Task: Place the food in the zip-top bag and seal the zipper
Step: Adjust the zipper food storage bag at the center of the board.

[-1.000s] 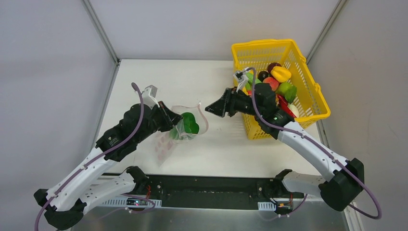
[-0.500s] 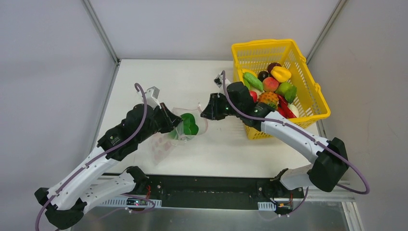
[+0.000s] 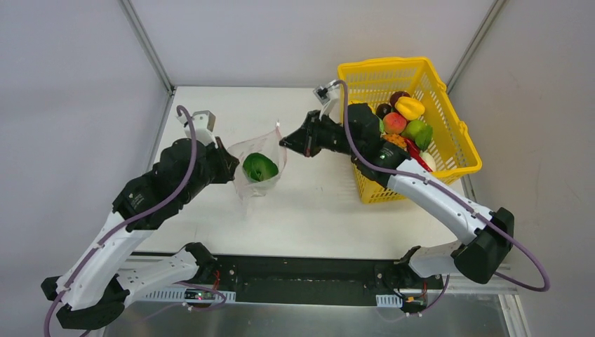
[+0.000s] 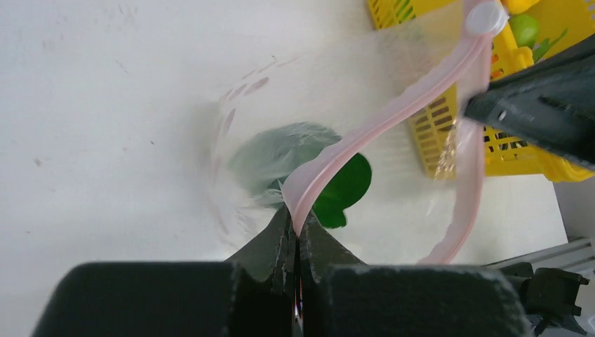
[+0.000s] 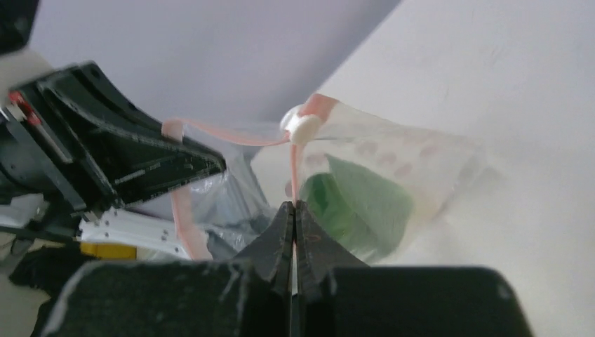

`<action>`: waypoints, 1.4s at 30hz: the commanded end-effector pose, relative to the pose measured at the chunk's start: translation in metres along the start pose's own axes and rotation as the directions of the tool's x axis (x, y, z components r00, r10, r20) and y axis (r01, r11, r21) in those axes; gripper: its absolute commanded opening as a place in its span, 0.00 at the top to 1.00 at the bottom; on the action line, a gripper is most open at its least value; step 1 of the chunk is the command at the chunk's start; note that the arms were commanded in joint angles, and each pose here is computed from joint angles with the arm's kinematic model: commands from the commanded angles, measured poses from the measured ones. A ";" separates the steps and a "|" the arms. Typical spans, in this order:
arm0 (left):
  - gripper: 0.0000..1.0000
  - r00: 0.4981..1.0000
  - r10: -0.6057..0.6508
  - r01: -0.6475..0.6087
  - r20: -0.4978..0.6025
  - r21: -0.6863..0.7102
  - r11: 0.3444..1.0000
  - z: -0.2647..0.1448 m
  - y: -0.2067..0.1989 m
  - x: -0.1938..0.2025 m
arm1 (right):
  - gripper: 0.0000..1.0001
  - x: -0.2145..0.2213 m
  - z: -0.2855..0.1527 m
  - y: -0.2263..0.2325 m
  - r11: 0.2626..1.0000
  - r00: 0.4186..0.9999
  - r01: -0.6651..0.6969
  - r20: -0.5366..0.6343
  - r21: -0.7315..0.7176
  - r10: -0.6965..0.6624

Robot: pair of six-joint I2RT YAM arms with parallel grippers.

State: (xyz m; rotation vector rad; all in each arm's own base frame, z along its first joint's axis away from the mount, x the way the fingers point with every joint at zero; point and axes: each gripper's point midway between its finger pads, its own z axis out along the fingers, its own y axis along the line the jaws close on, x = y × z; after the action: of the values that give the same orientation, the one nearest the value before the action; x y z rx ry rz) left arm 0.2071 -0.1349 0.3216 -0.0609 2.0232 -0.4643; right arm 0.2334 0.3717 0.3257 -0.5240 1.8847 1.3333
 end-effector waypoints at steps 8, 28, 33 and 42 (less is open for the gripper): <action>1.00 0.985 0.172 -0.174 -0.026 -0.147 0.974 0.003 0.029 -0.014 | 1.00 -0.067 -0.008 0.056 0.978 0.974 0.135 0.200 -0.160 -0.102; 1.00 0.989 0.134 -0.134 -0.056 -0.004 0.991 0.032 -0.003 0.005 | 1.00 -0.034 0.018 -0.052 0.963 0.994 0.056 0.078 0.264 -0.079; 1.00 0.957 0.210 -0.220 -0.199 -0.028 0.975 0.040 -0.002 0.020 | 0.98 0.017 0.022 -0.117 0.874 0.996 0.047 -0.085 0.483 -0.007; 1.00 0.928 0.191 -0.191 -0.321 0.031 0.981 0.062 -0.017 0.052 | 0.77 0.030 -0.010 -0.126 0.836 0.998 0.031 -0.055 0.547 -0.001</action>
State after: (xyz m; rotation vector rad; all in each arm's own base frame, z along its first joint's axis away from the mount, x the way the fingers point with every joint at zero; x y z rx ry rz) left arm 0.2337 -0.1781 0.2621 0.2291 2.2857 -0.3592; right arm 0.2955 0.3388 0.1932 -0.3170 2.2526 0.7686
